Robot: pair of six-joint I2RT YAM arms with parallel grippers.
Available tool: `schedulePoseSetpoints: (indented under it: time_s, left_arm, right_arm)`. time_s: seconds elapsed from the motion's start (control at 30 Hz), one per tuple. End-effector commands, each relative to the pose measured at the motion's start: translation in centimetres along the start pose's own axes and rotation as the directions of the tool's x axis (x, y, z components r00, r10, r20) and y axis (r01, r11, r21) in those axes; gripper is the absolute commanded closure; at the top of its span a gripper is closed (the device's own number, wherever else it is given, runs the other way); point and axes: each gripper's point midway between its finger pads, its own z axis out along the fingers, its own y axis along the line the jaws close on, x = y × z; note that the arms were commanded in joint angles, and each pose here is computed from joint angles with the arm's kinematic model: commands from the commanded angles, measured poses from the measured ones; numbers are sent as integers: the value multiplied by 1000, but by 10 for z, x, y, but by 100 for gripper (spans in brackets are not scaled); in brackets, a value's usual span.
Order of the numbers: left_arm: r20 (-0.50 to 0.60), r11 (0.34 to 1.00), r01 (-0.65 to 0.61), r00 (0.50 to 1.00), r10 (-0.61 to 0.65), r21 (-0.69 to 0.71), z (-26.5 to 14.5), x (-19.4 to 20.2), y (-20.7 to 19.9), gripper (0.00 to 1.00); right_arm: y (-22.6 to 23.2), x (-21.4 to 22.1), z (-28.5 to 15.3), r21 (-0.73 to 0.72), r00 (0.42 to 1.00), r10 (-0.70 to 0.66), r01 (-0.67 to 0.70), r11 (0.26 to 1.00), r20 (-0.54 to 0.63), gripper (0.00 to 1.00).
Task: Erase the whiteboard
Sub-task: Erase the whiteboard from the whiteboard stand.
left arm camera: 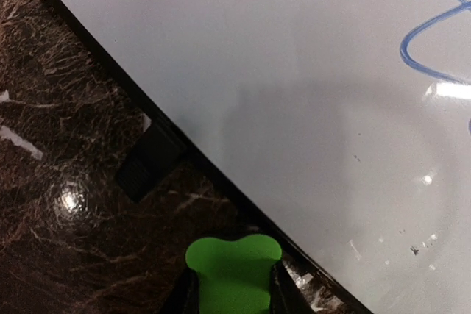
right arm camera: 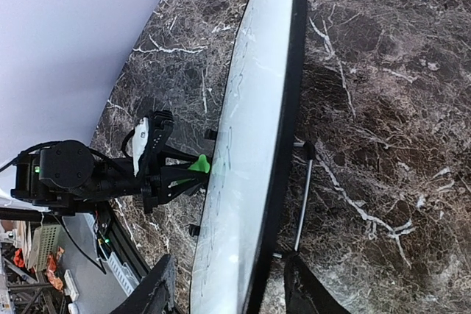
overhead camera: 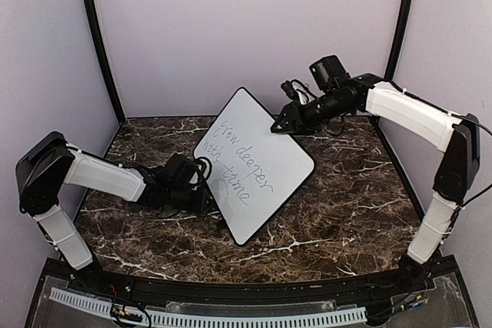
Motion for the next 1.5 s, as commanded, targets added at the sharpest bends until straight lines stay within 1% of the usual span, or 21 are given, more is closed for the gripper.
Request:
schedulePoseSetpoints:
  time_s: [0.0, 0.13, 0.23, 0.33, 0.43, 0.57, 0.67, 0.93, 0.97, 1.0, 1.07, 1.1, 1.13, 1.17, 1.2, 1.23, 1.27, 1.37, 1.4, 1.43, 1.47]
  left_arm:
    - [29, 996, -41, 999, 39, 84, 7, -18, -38, 100]
    - [22, 992, -62, 998, 60, 113, 15, -18, -57, 100]
    - [10, 984, -69, 998, 68, 165, 19, -17, -76, 100]
    - [17, 976, -89, 996, 87, 200, 24, -22, -95, 100]
    - [35, 964, -113, 994, 107, 240, 24, -29, -115, 100]
    - [36, 960, -117, 993, 112, 255, 21, -29, -121, 100]
    - [43, 961, -110, 994, 102, 255, 8, -30, -118, 100]
    - [54, 961, -124, 992, 114, 247, -39, -33, -111, 100]
    - [78, 962, -129, 991, 113, 243, -50, -39, -110, 100]
    - [82, 963, -140, 989, 124, 232, -55, -40, -107, 100]
    - [177, 968, -162, 976, 128, 192, -83, -69, -104, 100]
    - [202, 975, -162, 971, 130, 153, -88, -78, -97, 100]
    - [251, 976, -167, 960, 127, 142, -100, -100, -95, 100]
    - [263, 979, -161, 957, 124, 123, -103, -110, -89, 100]
    - [305, 983, -149, 946, 110, 107, -112, -135, -83, 100]
    - [326, 988, -127, 941, 93, 83, -114, -151, -68, 100]
    - [356, 988, -136, 929, 101, 73, -120, -169, -66, 100]
    - [415, 988, -154, 900, 134, 14, -130, -223, -41, 100]
    - [403, 986, -168, 902, 153, 4, -121, -227, -37, 100]
    - [435, 979, -202, 880, 191, -20, -126, -244, -31, 100]
    - [428, 970, -243, 878, 213, 17, -118, -245, -36, 100]
  right_arm:
    - [1, -1, -3, 5, 1000, -28, 28, 1000, 10, 54]
    - [0, 0, -7, 7, 999, -34, 34, 999, 3, 54]
    - [-4, -1, -17, 33, 999, -50, 50, 998, 11, 54]
    - [-14, -1, -28, 71, 998, -53, 51, 996, 19, 54]
    - [-20, -2, -36, 66, 999, -39, 36, 997, 35, 56]
    - [-26, -4, -43, 53, 998, -25, 22, 998, 55, 66]
    - [-28, -4, -45, 37, 998, -16, 14, 999, 57, 72]
    - [-24, -3, -42, -5, 999, -18, 18, 1000, 48, 97]
    - [-23, -2, -42, -11, 999, -18, 19, 1000, 47, 100]
    - [-23, -1, -42, -14, 999, -22, 22, 1000, 47, 100]
    - [-22, 1, -42, -17, 998, -26, 27, 999, 49, 100]
    - [-22, 2, -43, -17, 998, -30, 31, 999, 50, 100]
    - [-21, 2, -44, -18, 998, -34, 35, 999, 52, 100]
    - [-21, 3, -45, -19, 998, -38, 39, 999, 54, 100]
    - [-20, 2, -46, -21, 998, -41, 42, 999, 56, 100]
    - [-19, 2, -47, -21, 997, -44, 45, 999, 59, 100]
    - [-18, 2, -47, -22, 997, -47, 49, 999, 60, 100]
    - [-16, 2, -49, -29, 996, -57, 59, 998, 63, 100]
    - [-14, 2, -50, -32, 996, -61, 64, 997, 64, 100]
    - [-13, 2, -51, -33, 996, -66, 68, 997, 65, 100]
    - [-12, 2, -53, -30, 995, -71, 73, 997, 70, 100]
